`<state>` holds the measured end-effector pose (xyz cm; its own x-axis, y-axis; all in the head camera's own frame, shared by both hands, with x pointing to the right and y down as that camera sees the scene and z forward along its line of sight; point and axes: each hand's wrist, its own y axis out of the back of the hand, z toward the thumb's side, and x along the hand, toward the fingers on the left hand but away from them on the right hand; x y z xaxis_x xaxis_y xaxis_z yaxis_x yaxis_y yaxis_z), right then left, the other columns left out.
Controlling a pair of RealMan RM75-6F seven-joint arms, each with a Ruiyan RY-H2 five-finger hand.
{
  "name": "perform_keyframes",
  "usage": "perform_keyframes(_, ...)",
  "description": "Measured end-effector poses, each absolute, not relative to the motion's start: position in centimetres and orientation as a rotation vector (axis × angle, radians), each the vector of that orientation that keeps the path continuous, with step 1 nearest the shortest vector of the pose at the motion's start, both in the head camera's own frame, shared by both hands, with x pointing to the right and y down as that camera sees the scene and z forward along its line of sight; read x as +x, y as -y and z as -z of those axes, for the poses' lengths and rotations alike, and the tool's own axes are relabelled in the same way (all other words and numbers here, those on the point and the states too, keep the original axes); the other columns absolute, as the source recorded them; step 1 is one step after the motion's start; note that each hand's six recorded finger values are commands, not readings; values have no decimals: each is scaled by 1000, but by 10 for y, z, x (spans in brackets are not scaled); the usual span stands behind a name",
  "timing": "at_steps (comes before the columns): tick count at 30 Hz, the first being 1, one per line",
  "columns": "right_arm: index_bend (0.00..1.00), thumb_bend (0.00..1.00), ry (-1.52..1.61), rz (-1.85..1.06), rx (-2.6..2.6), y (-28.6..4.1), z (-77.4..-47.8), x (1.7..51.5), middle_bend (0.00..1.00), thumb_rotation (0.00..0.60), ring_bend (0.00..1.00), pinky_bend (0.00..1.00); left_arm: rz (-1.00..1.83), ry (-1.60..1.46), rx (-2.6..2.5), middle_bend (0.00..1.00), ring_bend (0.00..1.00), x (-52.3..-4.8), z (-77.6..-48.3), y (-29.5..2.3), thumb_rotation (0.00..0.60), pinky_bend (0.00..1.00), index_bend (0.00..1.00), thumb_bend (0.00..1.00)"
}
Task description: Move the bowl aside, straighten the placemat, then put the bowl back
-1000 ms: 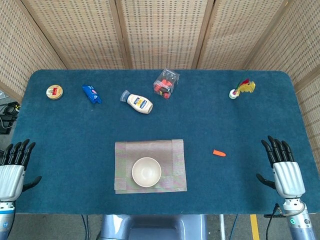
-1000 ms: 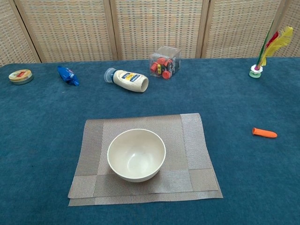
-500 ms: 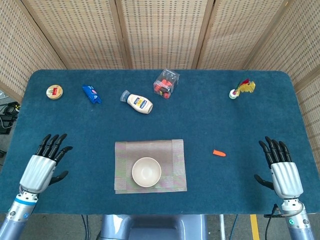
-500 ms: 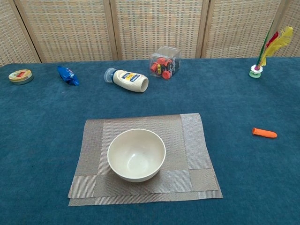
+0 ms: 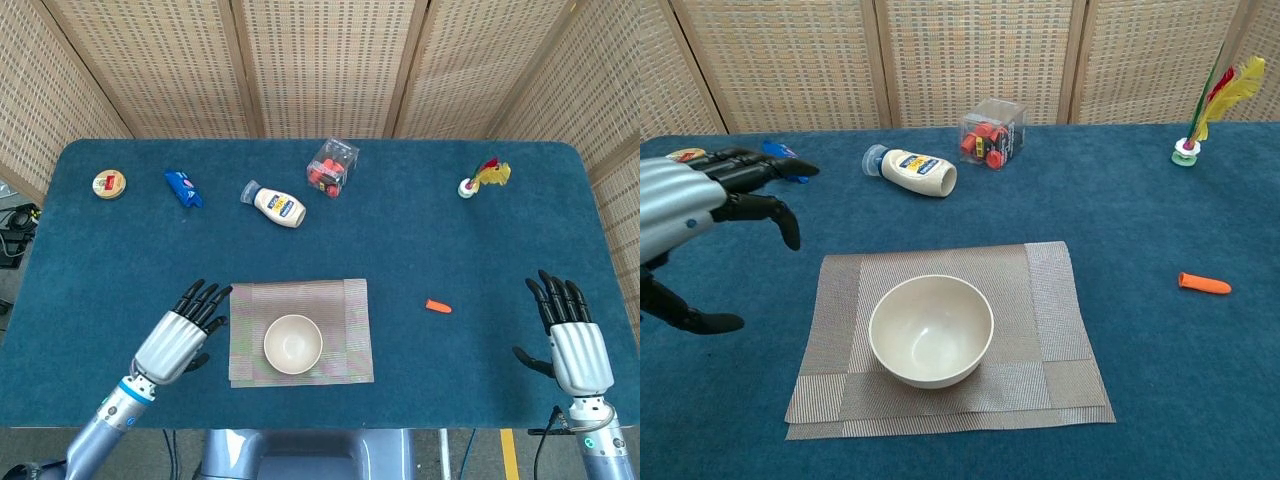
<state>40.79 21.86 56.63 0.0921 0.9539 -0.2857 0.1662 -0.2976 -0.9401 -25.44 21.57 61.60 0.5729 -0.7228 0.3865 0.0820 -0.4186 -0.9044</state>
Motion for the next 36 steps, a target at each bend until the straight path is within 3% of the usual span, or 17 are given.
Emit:
perform_keyframes(12,31,109,1169,-1272,-1596,-216,-562,413,0,600,0,0,974,-386,-1814,0,0,-194,-647,-233,600,0,404,126)
perform_keyframes(25,33,109,1185,-1263,-1605,-215,-560,414,0,600,0,0,966,-327,-1808,0,0,-166,-666,-237,600,0,462,133)
perform_keyframes(31,36,108,1194,-1259,-1607,-215,-559,416,0,600,0,0,979,-318,-1799,0,0,-161,-675,-236,600,0,506,217)
perform_keyframes(36,39,109,1199,-1253,-1610,-215,-558,416,0,600,0,0,981,-314,-1790,0,0,-156,-680,-234,600,0,578,349)
